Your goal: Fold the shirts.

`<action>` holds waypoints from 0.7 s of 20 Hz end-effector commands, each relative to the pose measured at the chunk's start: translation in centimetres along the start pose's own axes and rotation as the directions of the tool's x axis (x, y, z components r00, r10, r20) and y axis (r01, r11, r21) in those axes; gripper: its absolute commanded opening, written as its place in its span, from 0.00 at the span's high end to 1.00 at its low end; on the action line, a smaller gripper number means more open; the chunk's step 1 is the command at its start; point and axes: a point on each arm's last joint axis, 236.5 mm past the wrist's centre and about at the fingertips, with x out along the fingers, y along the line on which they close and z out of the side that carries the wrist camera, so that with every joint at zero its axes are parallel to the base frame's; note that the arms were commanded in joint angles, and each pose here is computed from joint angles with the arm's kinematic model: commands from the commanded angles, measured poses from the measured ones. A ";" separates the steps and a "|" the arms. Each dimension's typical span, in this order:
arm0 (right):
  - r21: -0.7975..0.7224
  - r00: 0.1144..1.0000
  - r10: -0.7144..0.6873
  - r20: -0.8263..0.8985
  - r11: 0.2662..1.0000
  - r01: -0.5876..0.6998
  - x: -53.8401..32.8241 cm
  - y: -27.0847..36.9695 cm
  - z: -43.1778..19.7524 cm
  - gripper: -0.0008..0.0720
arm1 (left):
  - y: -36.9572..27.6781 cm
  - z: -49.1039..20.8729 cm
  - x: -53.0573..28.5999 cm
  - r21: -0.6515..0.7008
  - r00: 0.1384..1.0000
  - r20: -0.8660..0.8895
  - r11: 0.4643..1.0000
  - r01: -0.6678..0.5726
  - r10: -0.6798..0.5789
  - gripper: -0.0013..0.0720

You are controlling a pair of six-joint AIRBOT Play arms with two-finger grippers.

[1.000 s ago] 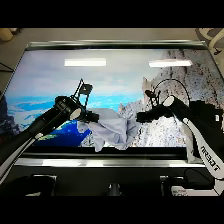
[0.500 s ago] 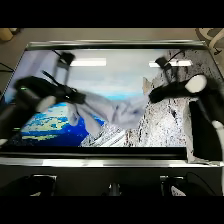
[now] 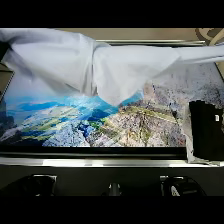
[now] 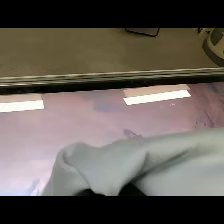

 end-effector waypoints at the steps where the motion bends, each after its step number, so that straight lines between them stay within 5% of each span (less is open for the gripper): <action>1: 0.019 0.999 -0.021 0.033 1.000 0.021 -1.0 -0.5 0.9 0.97 | -1.4 -0.7 0.7 0.047 0.999 -0.028 0.999 0.019 -0.017 0.95; 4: -0.013 0.976 0.022 -0.215 1.000 -0.025 3.8 0.2 -4.9 0.97 | 0.4 -6.5 5.8 0.117 0.968 -0.212 0.987 -0.111 0.135 0.95; 8: 0.008 0.717 0.209 -0.665 0.962 -0.272 12.7 4.7 -19.4 0.97 | 1.8 -22.2 13.9 0.312 0.800 -0.525 0.940 -0.136 0.290 0.95; 11: 0.124 0.592 0.312 -0.743 0.934 -0.336 21.0 8.7 -28.8 0.97 | 1.5 -34.5 18.0 0.322 0.644 -0.713 0.945 -0.051 0.277 0.95; 14: 0.285 0.549 0.432 -0.716 0.898 -0.334 26.2 12.9 -34.1 0.97 | 3.1 -38.9 21.0 0.322 0.537 -0.785 0.944 -0.071 0.308 0.95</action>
